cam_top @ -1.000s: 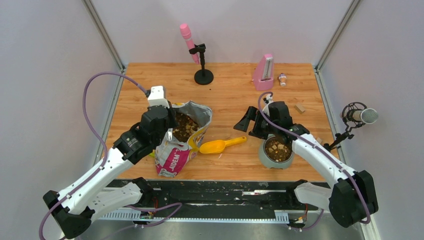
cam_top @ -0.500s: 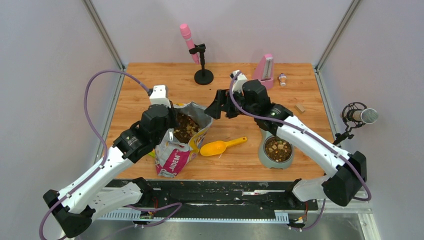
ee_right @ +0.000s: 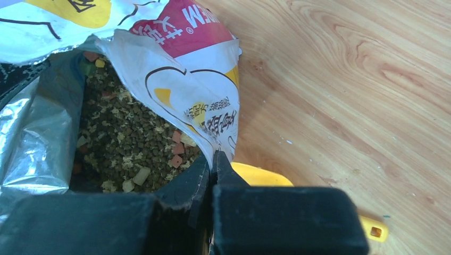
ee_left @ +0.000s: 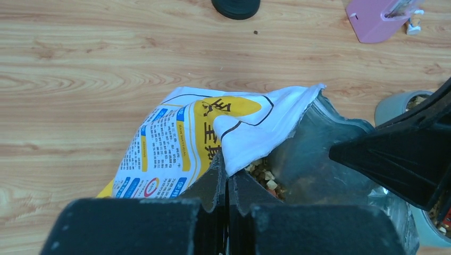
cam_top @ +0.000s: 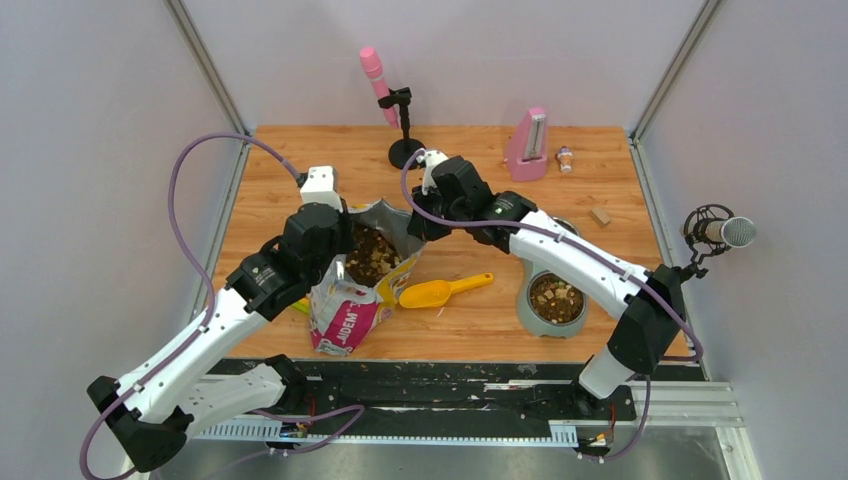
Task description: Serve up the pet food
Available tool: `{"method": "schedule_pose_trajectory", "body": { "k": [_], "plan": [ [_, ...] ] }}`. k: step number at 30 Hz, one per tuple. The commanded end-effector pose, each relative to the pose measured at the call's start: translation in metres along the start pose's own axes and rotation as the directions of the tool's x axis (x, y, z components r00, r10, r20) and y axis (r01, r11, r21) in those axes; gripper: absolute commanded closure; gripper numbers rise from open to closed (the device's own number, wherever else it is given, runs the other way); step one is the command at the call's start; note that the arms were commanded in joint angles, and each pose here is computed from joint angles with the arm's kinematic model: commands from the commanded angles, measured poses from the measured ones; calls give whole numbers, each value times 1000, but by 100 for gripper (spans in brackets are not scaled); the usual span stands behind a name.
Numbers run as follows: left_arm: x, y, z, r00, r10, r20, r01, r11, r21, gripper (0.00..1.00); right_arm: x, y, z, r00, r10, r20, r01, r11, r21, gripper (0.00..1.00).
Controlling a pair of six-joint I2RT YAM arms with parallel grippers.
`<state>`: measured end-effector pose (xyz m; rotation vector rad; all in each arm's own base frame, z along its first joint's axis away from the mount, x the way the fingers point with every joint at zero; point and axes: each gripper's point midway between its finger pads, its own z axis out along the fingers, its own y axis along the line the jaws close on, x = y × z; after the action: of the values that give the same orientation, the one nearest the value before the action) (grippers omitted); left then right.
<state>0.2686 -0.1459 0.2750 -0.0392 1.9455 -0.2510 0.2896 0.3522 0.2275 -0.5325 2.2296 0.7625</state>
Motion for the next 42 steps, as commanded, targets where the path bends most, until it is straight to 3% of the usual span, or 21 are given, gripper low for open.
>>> {"method": "schedule_pose_trajectory", "body": {
  "k": [1,5,9,18,23,26,31,34,36,39,42],
  "plan": [
    [-66,-43,-25,977,-168,131,138,967,213,100,-88,21,-18,970,-64,236,69,998,-12,100],
    [-81,-70,-38,963,-240,122,182,916,358,100,-128,54,-24,944,-121,307,167,977,-129,100],
    [-89,-82,-41,950,-290,114,221,885,411,100,-152,78,-23,920,-173,351,270,930,-248,100],
    [-92,-88,-36,885,-459,84,387,822,417,100,-172,98,10,868,-283,408,440,819,-367,100],
    [-95,-78,-34,820,-561,112,482,783,393,100,-189,110,5,831,-304,466,508,758,-410,100],
    [-92,-77,-29,806,-578,126,496,776,388,100,-181,113,5,839,-302,452,510,726,-461,100],
    [-85,-59,-19,791,-588,170,529,796,293,100,-149,100,-4,861,-328,389,489,742,-458,72],
    [-81,-47,-15,771,-602,207,552,794,254,100,-134,92,-20,871,-327,367,471,766,-437,47],
    [-80,-43,-14,767,-603,219,556,795,241,100,-131,86,-34,876,-314,366,453,798,-397,24],
    [-77,-38,-12,764,-604,228,564,796,219,100,-124,79,-58,873,-311,375,444,825,-350,2],
    [-75,-37,-11,760,-607,230,570,794,211,100,-111,74,-80,877,-300,375,429,841,-331,0]
  ]
}}
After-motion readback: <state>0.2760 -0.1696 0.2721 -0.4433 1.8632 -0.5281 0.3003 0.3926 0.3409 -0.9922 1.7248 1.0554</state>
